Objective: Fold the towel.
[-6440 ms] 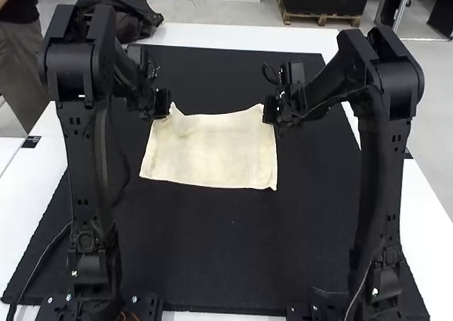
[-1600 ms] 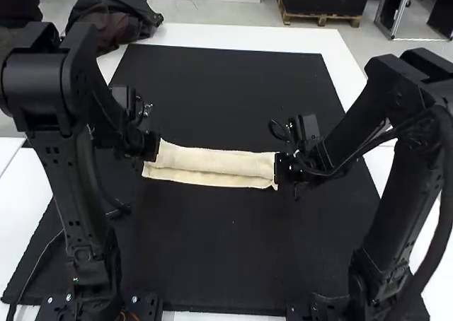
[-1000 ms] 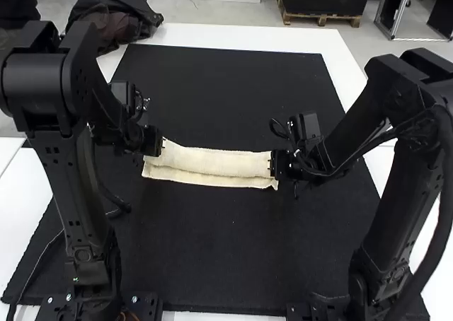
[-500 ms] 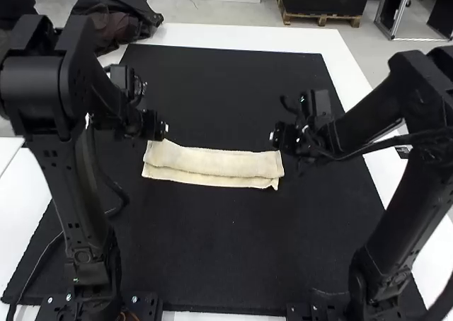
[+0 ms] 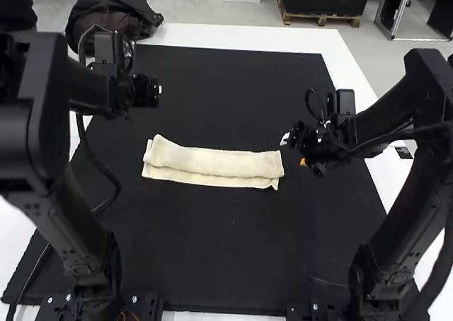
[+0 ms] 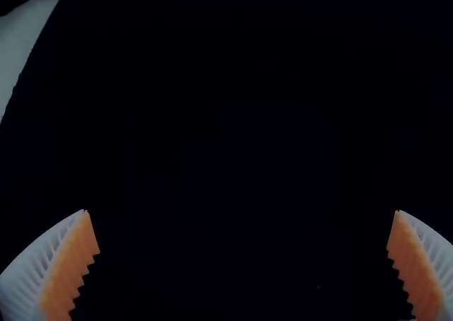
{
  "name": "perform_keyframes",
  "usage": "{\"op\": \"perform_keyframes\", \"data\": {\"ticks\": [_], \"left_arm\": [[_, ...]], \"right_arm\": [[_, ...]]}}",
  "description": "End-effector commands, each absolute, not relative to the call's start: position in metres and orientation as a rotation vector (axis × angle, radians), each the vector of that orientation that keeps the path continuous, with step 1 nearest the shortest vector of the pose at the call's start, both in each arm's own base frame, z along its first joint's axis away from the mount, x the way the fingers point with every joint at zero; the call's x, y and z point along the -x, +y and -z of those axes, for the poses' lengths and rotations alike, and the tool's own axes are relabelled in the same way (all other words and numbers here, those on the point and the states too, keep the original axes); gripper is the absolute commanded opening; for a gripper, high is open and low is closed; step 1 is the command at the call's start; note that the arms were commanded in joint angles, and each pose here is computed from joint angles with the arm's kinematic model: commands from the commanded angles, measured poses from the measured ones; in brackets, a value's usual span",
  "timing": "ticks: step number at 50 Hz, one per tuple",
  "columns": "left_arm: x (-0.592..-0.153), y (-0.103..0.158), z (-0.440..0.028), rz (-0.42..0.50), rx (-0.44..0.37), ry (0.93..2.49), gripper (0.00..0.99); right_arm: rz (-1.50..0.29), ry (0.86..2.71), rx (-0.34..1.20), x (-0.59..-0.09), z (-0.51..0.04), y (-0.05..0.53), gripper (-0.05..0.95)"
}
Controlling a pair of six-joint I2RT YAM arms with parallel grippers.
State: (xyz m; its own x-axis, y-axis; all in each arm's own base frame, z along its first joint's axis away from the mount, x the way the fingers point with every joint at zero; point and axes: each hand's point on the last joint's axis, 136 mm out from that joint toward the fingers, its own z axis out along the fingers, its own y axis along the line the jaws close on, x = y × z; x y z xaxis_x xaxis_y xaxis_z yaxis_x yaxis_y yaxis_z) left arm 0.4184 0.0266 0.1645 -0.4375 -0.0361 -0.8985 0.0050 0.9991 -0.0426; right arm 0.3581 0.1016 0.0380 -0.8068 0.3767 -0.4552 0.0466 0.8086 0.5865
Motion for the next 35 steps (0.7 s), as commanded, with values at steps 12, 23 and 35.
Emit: {"op": "perform_keyframes", "data": {"ticks": [12,23,35], "left_arm": [[-0.391,0.012,-0.201,-0.007,0.041,1.848,0.959],[-0.378,0.012,-0.209,0.009,0.065,1.818,0.962],[-0.374,0.012,-0.208,0.03,0.087,1.81,0.966]], "right_arm": [[-0.934,2.44,-0.252,-0.341,-0.042,0.128,0.9],[-0.938,2.468,-0.266,-0.336,-0.031,0.13,0.9],[-0.94,2.471,-0.261,-0.335,-0.027,0.132,0.9]]}}
